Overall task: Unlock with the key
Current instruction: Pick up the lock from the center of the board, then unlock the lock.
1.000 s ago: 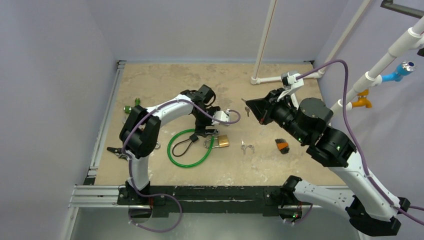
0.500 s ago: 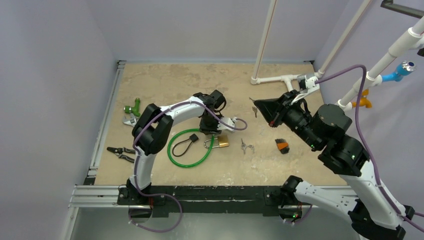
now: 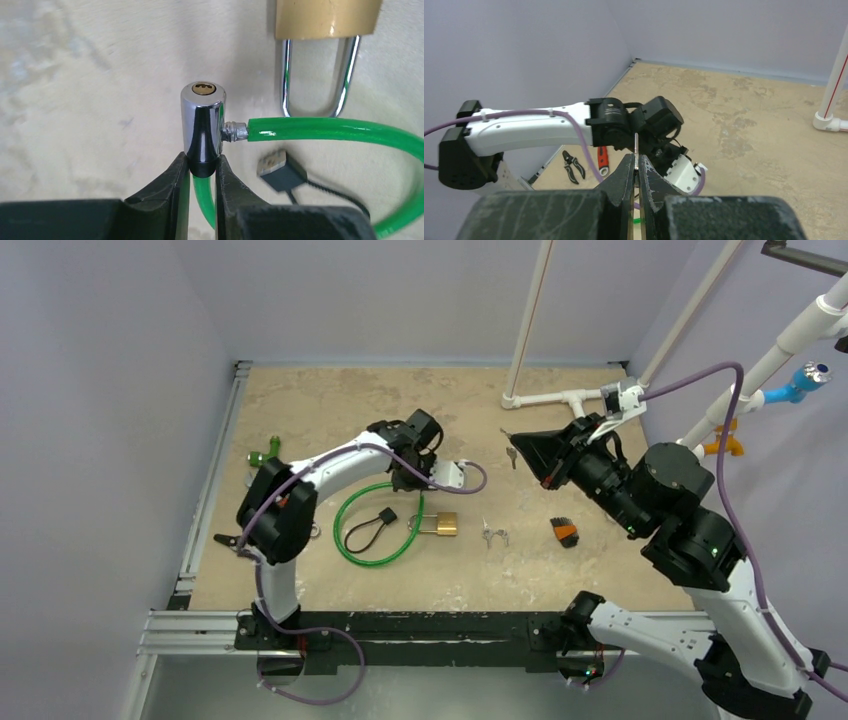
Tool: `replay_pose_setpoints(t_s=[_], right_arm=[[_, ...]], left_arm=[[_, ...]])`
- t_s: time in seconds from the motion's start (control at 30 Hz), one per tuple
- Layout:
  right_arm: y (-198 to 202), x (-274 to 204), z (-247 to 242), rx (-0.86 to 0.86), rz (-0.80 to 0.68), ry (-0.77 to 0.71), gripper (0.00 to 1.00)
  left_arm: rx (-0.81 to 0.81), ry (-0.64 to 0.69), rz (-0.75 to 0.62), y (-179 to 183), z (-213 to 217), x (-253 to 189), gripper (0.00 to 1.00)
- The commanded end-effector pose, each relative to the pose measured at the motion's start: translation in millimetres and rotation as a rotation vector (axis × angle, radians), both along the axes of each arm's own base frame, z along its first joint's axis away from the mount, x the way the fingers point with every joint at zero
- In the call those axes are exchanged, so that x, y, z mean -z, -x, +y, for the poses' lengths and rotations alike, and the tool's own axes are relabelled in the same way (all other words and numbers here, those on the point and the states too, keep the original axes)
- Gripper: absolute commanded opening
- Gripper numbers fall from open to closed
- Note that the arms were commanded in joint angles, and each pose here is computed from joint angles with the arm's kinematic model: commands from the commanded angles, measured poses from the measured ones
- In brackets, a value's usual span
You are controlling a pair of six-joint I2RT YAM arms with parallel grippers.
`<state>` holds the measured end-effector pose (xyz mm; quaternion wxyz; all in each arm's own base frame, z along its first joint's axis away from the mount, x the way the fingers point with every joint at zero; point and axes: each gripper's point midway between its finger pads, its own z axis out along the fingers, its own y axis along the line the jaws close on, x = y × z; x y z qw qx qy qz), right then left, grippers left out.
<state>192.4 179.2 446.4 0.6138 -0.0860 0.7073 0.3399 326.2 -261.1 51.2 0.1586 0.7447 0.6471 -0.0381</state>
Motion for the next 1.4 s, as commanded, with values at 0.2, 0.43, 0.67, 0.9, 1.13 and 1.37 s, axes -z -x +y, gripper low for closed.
replay_pose_setpoints(t_s=[0.2, 0.43, 0.67, 0.9, 1.13, 1.37], right_arm=[[2, -50, 1, -0.025, -0.086, -0.011, 0.0], [-1, -59, 40, -0.175, -0.067, 0.067, 0.0], [-16, -23, 105, -0.382, 0.035, 0.171, 0.0], [-8, -5, 142, -0.508, 0.05, 0.227, 0.0], [6, 12, 152, -0.574, 0.057, 0.252, 0.0], [12, 29, 157, -0.609, 0.092, 0.24, 0.0]], left_arm=[[-0.09, 0.346, -0.248, 50, 33, -223, 0.0], [0.134, 0.635, -0.561, 118, 63, -304, 0.0], [0.101, 0.652, -0.717, 127, 90, -318, 0.0], [0.05, 0.621, -0.781, 117, 100, -307, 0.0], [-0.013, 0.617, -0.78, 104, 101, -297, 0.0], [-0.061, 0.654, -0.765, 100, 100, -302, 0.0]])
